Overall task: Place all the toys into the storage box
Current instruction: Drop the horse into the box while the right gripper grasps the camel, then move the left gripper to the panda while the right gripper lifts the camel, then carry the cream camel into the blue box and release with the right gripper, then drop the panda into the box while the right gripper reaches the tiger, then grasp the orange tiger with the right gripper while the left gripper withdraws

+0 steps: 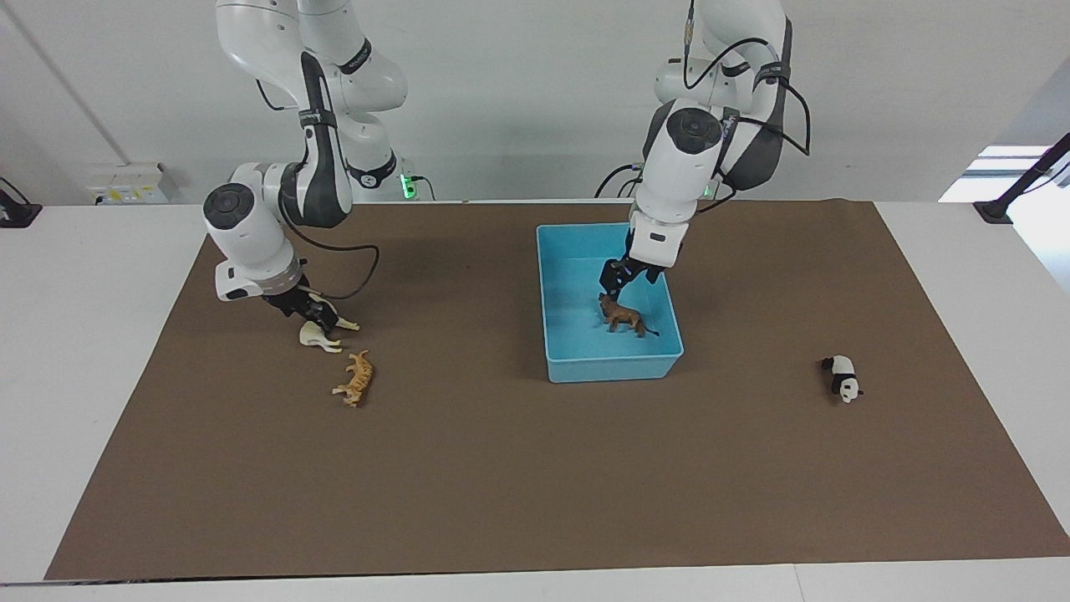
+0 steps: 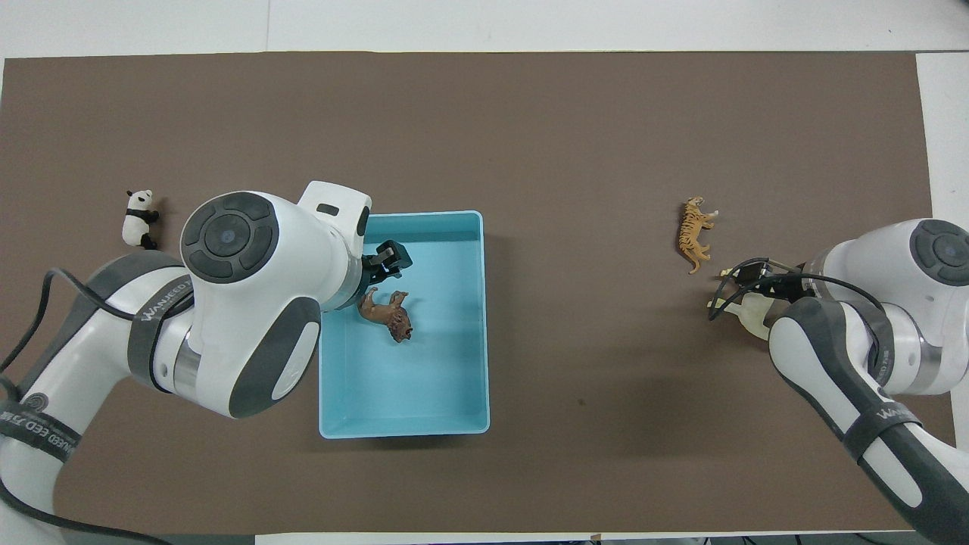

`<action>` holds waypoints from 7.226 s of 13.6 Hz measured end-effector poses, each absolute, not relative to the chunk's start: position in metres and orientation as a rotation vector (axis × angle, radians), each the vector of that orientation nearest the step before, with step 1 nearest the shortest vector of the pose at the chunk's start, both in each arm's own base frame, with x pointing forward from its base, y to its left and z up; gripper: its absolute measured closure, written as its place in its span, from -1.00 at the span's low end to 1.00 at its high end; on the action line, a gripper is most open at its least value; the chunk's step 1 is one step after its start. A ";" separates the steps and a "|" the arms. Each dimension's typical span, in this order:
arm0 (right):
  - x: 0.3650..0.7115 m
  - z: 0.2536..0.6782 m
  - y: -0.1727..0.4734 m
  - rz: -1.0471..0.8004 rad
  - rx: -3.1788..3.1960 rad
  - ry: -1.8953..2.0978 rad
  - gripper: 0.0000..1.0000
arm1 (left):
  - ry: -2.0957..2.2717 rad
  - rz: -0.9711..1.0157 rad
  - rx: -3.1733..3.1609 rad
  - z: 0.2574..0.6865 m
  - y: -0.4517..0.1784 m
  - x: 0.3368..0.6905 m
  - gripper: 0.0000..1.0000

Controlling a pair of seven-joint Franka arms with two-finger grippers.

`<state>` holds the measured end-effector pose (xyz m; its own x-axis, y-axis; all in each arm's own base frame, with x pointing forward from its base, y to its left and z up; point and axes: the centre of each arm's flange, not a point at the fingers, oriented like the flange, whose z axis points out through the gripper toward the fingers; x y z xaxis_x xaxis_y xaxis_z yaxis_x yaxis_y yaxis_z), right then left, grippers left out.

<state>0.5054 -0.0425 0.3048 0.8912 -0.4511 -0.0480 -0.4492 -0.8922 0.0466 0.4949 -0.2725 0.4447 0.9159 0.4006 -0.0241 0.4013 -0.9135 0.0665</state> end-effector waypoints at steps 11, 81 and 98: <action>0.504 0.301 -0.037 -0.048 3.069 -0.527 0.15 | 0.149 0.109 3.090 0.453 0.001 0.582 -1.00; 0.602 0.303 0.032 0.041 3.155 -0.750 -0.93 | 0.204 -0.083 3.082 0.574 -0.043 0.528 -1.00; 0.613 0.317 0.034 -0.023 3.175 -0.658 0.37 | 0.101 -0.084 3.100 0.586 -0.020 0.543 -1.00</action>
